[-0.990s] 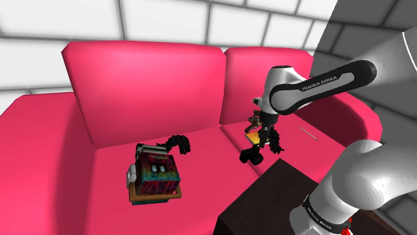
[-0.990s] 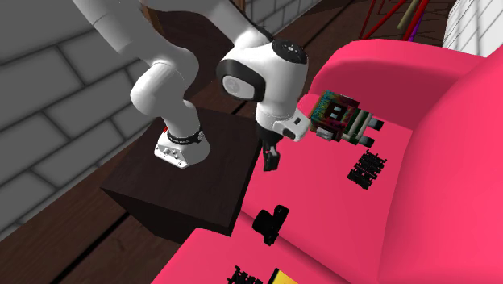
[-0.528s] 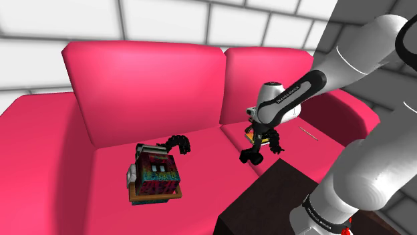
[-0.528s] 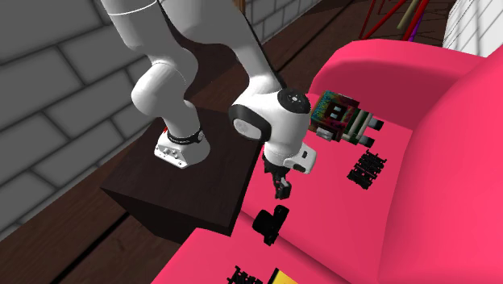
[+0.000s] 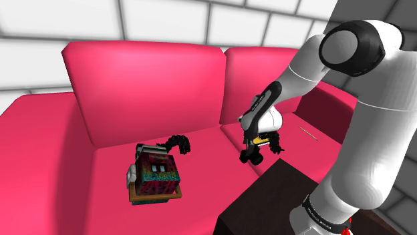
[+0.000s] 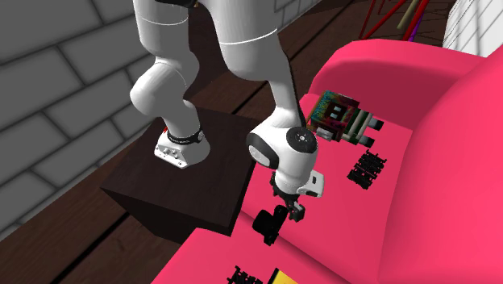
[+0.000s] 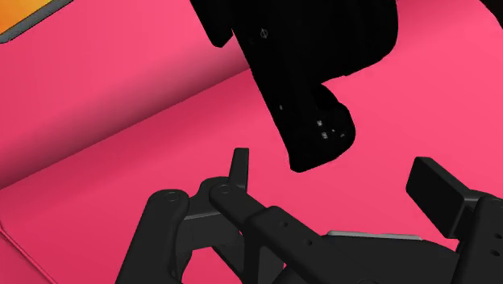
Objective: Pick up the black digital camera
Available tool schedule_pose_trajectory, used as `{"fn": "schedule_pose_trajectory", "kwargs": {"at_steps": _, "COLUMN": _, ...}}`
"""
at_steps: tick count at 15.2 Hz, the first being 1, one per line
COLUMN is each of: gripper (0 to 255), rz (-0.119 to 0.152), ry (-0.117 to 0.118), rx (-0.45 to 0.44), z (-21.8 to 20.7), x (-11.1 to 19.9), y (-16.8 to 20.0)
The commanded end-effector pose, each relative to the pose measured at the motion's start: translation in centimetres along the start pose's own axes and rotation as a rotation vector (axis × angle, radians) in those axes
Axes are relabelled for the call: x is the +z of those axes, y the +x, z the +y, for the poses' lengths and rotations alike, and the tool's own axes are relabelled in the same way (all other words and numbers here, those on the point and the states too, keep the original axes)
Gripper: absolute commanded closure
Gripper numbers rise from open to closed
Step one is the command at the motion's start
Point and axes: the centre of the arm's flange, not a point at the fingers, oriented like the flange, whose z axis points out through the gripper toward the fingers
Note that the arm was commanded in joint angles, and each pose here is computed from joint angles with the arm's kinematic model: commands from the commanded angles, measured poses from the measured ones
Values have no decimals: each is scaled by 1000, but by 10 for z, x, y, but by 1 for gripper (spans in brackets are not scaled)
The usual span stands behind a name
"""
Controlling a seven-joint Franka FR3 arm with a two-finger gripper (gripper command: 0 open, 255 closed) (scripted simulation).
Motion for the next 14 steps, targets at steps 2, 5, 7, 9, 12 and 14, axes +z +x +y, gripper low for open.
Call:
{"fn": "schedule_pose_trajectory", "kwargs": {"at_steps": 2, "gripper": 0, "rz": 3, "ry": -3, "rx": -14, "z": 5, "x": 16, "y": 0}}
{"fn": "schedule_pose_trajectory", "kwargs": {"at_steps": 5, "gripper": 0, "rz": 3, "ry": -3, "rx": -14, "z": 4, "x": 32, "y": 1}}
{"fn": "schedule_pose_trajectory", "kwargs": {"at_steps": 7, "gripper": 0, "rz": 3, "ry": -3, "rx": -14, "z": 4, "x": 45, "y": 1}}
{"fn": "schedule_pose_trajectory", "kwargs": {"at_steps": 9, "gripper": 0, "rz": 3, "ry": -3, "rx": -14, "z": 4, "x": 45, "y": 1}}
{"fn": "schedule_pose_trajectory", "kwargs": {"at_steps": 12, "gripper": 255, "rz": 3, "ry": -3, "rx": -14, "z": 4, "x": 46, "y": 0}}
{"fn": "schedule_pose_trajectory", "kwargs": {"at_steps": 14, "gripper": 255, "rz": 3, "ry": -3, "rx": -14, "z": 4, "x": 46, "y": 1}}
